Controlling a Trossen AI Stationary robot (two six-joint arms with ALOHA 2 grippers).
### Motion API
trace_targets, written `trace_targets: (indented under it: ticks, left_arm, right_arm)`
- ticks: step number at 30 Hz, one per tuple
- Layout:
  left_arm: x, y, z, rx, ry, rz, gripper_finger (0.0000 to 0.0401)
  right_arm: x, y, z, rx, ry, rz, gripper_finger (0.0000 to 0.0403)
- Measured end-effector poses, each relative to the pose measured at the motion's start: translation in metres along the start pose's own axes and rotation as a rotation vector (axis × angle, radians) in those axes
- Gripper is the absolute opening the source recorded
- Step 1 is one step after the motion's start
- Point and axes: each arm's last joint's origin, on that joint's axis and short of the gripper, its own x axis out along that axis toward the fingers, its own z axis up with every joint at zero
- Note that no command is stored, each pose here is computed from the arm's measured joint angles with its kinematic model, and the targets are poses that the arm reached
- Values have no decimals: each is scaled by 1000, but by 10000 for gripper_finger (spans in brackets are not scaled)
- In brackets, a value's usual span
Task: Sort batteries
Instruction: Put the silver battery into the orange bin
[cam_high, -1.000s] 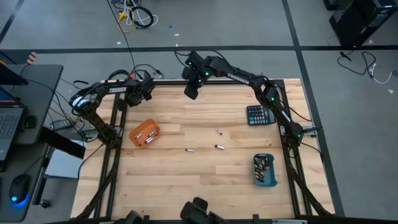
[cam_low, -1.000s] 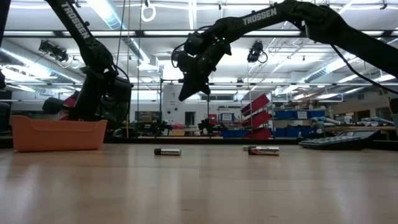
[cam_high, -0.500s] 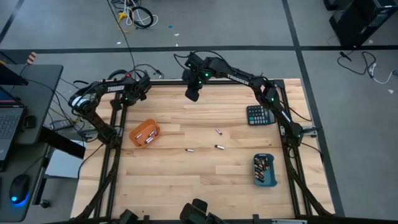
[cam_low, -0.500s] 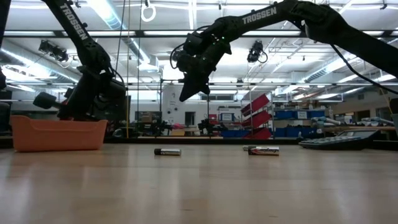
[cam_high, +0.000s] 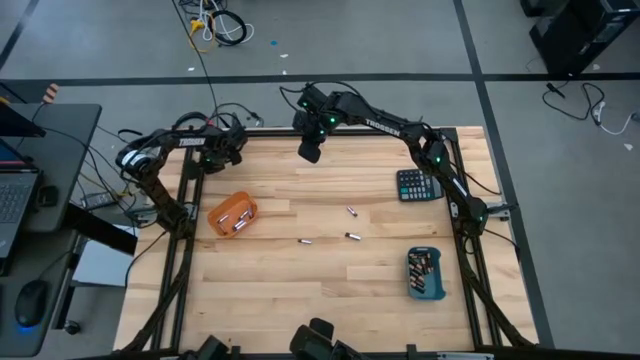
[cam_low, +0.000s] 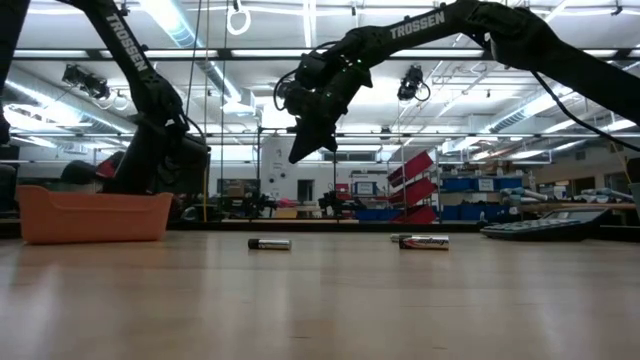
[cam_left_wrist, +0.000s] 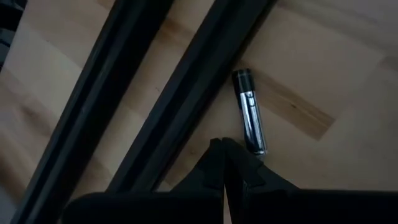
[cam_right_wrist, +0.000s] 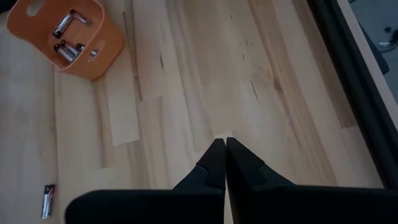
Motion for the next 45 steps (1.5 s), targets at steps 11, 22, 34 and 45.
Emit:
trace_targets:
  ticks: [11, 22, 34, 45]
  left_arm:
    - [0, -1, -2, 31, -16, 3, 0]
    - [-3, -5, -8, 105, -16, -23, 0]
    - [-26, -6, -7, 130, -16, 50, 0]
    - [-25, -6, 13, 100, -85, 71, 0]
  right_arm:
    - [0, -1, 0, 0, -6, -2, 1]
    - [-1, -4, 3, -1, -31, -8, 1]
    - [-1, -5, 4, 10, -43, -10, 1]
    - [-1, -5, 3, 14, -35, -9, 1]
